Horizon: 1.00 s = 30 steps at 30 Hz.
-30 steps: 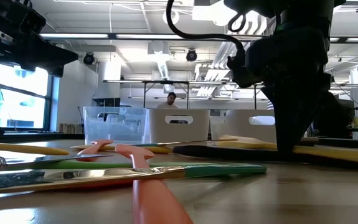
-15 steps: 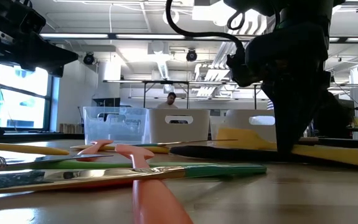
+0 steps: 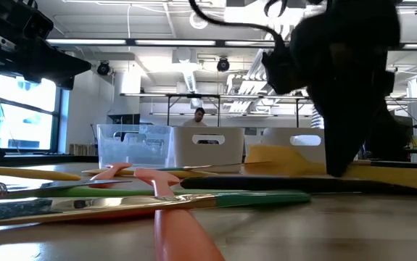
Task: Pick & Place Kitchen Items
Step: Put the bottom right yellow spatula into the right white bin
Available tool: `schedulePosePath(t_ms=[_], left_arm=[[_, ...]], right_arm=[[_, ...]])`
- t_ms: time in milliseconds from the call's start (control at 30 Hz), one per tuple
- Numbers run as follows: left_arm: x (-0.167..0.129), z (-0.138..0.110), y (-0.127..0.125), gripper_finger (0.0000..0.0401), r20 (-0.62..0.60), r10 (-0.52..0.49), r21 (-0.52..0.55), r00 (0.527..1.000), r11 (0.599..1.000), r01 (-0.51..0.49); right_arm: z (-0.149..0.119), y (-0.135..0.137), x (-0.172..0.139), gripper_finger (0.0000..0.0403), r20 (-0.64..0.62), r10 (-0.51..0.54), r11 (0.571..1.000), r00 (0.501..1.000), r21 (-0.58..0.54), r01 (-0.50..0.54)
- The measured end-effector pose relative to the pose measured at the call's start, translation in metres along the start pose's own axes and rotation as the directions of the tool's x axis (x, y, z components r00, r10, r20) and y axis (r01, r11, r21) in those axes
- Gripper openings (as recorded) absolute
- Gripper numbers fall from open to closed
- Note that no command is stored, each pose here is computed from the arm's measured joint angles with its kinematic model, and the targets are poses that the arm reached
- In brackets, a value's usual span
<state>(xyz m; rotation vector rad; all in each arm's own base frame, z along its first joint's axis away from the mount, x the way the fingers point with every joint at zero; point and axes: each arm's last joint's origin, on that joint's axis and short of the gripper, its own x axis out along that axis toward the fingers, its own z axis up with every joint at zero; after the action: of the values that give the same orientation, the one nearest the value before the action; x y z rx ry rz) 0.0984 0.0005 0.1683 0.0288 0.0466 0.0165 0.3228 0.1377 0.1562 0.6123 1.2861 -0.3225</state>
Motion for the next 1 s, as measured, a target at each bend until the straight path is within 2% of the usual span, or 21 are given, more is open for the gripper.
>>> schedulePosePath(t_ms=[300,633,867,1000], left_arm=[[0.000,0.000,0.000,0.0001,-0.005,-0.004,0.000,1.000,1.000,0.004],[0.000,-0.001,0.000,0.0001,-0.007,-0.006,0.000,1.000,1.000,0.006],[0.000,-0.001,0.000,0.0001,-0.008,-0.007,0.000,1.000,1.000,0.007],[0.000,-0.001,0.000,0.0001,-0.007,-0.007,0.000,1.000,1.000,0.007]], right_arm=[[0.001,0.000,-0.002,0.0004,0.010,-0.015,1.000,1.000,0.002,0.015],[-0.006,-0.012,-0.010,0.0004,-0.050,-0.142,0.989,0.989,0.024,0.143],[0.004,-0.010,-0.052,0.0004,0.116,-0.106,0.993,0.988,0.058,0.100],[0.015,-0.007,-0.079,0.0004,0.243,-0.103,0.994,0.965,0.050,0.094]])
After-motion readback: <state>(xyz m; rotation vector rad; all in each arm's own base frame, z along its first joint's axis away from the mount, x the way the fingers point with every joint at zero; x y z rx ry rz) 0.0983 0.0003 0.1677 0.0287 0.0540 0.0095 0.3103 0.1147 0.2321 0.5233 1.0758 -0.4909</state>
